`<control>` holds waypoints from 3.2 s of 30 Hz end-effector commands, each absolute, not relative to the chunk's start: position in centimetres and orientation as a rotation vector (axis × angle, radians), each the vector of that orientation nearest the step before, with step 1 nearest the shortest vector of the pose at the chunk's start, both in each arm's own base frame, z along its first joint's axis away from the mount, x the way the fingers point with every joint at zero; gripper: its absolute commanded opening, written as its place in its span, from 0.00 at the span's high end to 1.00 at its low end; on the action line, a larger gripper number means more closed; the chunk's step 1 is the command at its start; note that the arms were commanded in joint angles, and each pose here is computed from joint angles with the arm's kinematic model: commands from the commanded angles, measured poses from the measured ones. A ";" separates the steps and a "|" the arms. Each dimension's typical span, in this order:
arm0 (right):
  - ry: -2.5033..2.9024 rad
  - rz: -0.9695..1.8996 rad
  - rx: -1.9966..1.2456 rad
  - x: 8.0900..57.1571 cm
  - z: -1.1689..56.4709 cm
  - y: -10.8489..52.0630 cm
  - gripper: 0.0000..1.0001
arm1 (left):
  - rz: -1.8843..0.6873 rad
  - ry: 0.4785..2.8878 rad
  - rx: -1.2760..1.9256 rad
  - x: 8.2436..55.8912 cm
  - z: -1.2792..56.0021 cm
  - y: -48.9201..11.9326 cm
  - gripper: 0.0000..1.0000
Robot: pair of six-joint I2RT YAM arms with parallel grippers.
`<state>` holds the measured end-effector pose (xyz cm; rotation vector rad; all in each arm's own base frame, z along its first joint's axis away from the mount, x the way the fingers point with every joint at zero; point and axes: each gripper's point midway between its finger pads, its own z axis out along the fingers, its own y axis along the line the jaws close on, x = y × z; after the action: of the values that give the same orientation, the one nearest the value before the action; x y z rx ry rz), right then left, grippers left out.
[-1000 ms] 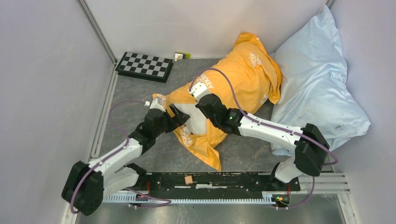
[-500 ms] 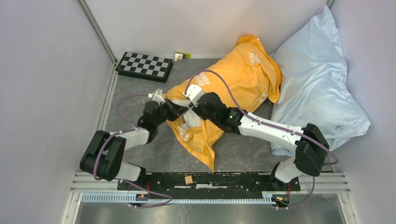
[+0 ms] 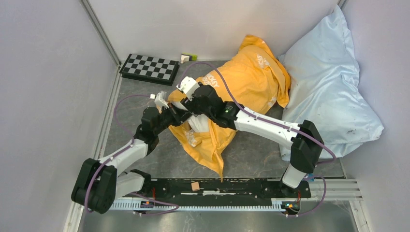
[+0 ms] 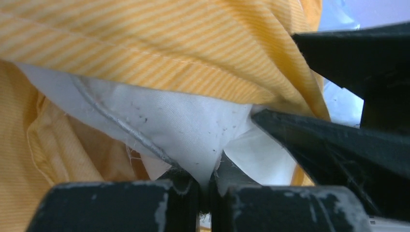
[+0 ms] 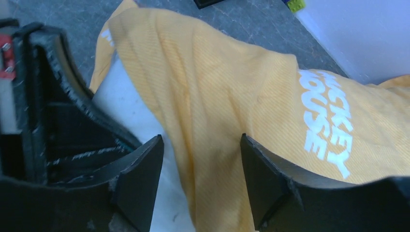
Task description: Remove the pillowcase from the pillow
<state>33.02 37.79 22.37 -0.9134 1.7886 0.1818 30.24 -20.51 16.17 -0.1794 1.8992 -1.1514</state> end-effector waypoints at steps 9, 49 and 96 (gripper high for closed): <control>1.694 0.031 -0.655 36.1 28.0 36.0 0.64 | -1.072 1.819 0.052 28.3 20.2 -20.7 0.98; 2.065 -0.449 -0.306 48.4 19.3 17.7 0.99 | -0.880 1.865 0.132 24.6 30.8 -17.7 0.98; 1.976 0.113 -0.810 19.3 15.5 27.2 0.02 | -0.888 1.928 -0.107 29.7 34.1 -18.5 0.98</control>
<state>19.72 29.54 17.89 -0.8482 1.9139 0.2018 28.05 -18.39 26.51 -0.1123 2.1656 -0.8433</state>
